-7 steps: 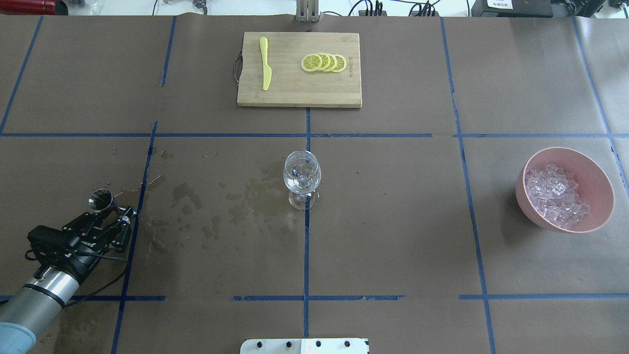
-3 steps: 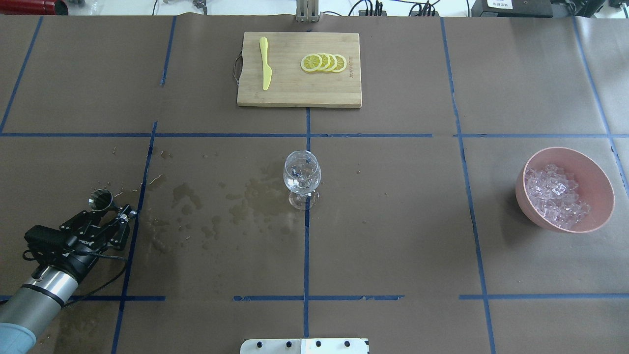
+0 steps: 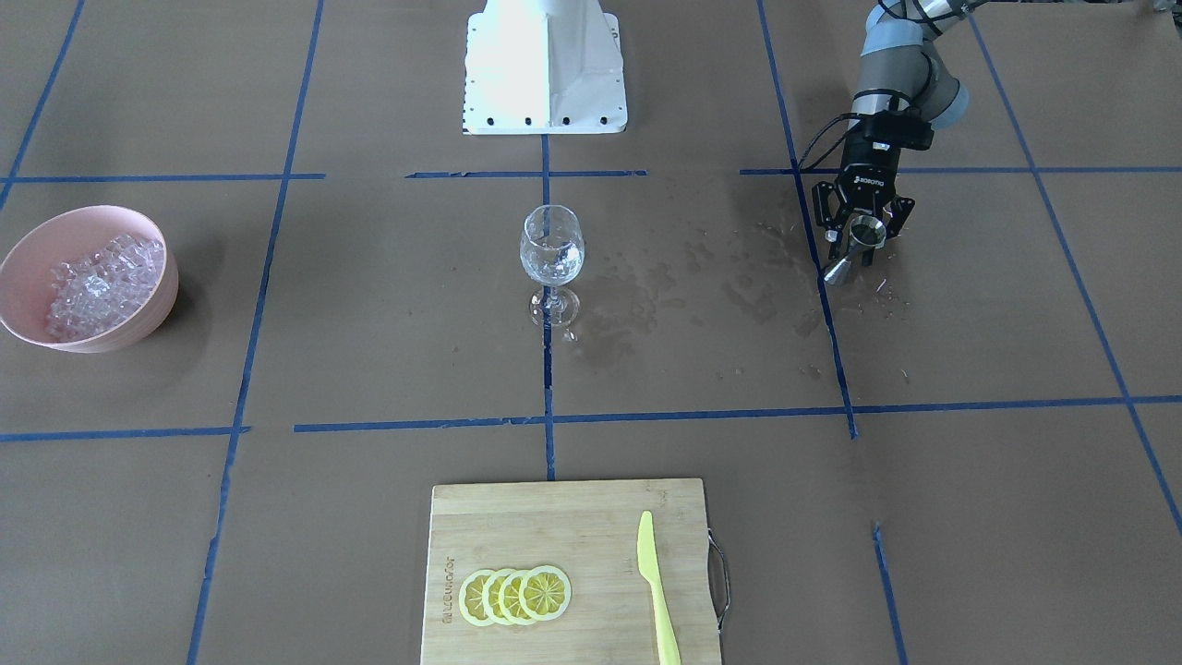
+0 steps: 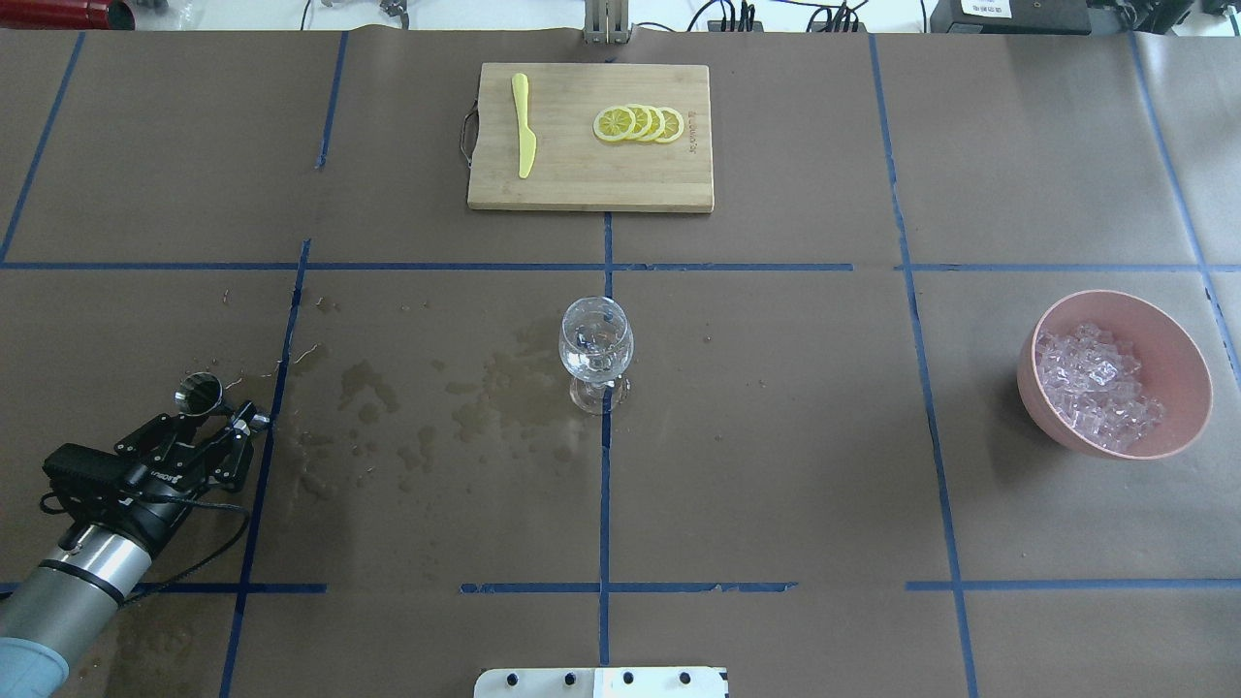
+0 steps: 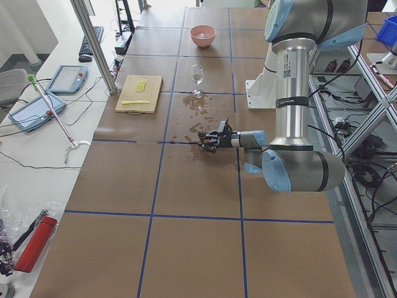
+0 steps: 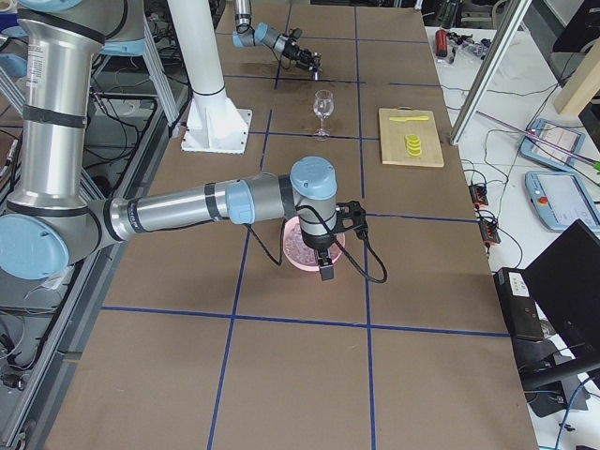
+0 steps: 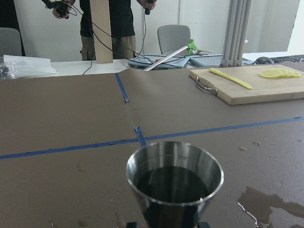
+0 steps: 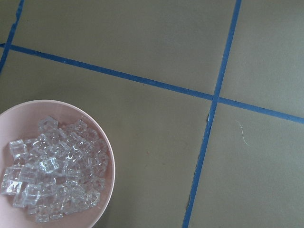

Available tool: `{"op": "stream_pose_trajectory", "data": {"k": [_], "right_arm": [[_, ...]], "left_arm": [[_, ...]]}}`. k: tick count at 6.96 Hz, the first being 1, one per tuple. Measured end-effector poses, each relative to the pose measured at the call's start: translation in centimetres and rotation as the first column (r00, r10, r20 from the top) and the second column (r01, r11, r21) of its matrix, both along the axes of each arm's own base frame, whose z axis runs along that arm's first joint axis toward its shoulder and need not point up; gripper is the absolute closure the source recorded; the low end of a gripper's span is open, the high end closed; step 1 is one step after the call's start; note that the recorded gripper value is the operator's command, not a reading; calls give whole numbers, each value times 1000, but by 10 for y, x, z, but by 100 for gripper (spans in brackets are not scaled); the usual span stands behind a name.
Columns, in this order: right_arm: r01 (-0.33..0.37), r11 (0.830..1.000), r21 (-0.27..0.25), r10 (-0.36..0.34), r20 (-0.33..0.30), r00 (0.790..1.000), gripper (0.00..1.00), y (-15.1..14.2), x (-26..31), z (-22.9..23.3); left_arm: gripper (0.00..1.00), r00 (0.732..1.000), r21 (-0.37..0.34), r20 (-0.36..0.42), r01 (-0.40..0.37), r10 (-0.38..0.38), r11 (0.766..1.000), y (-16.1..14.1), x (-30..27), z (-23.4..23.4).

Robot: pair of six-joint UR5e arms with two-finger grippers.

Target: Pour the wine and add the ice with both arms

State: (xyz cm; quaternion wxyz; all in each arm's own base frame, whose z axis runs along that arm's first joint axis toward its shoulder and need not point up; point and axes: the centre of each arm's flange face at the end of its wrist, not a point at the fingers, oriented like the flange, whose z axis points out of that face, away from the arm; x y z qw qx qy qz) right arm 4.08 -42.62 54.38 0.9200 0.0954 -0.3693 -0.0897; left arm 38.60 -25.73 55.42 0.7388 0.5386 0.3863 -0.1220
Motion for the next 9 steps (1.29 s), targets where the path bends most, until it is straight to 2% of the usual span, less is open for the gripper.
{"op": "stream_pose_trajectory", "data": {"k": [1, 2, 4, 7, 8, 9], "right_arm": [[0, 1000, -1, 0, 0, 1000, 0, 0, 0, 0], [1, 1000, -1, -1, 0, 1000, 0, 0, 0, 0], [0, 1000, -1, 0, 0, 1000, 0, 0, 0, 0], [0, 1000, -2, 0, 0, 1000, 0, 0, 0, 0], [-1, 1000, -2, 1, 0, 1000, 0, 0, 0, 0], [-1, 1000, -2, 1, 0, 1000, 0, 0, 0, 0]], "left_arm": [[92, 1000, 0, 0, 1, -1, 1000, 0, 0, 0], [96, 1000, 2, 0, 7, -7, 1000, 0, -1, 0], [96, 1000, 7, -4, 24, -24, 1000, -1, -2, -2], [95, 998, 30, -65, 25, -23, 999, 0, -13, -7], [96, 998, 61, -61, 22, -18, 998, 0, -18, -10], [100, 1000, 120, -12, 13, -12, 993, 1, -23, -14]]}}
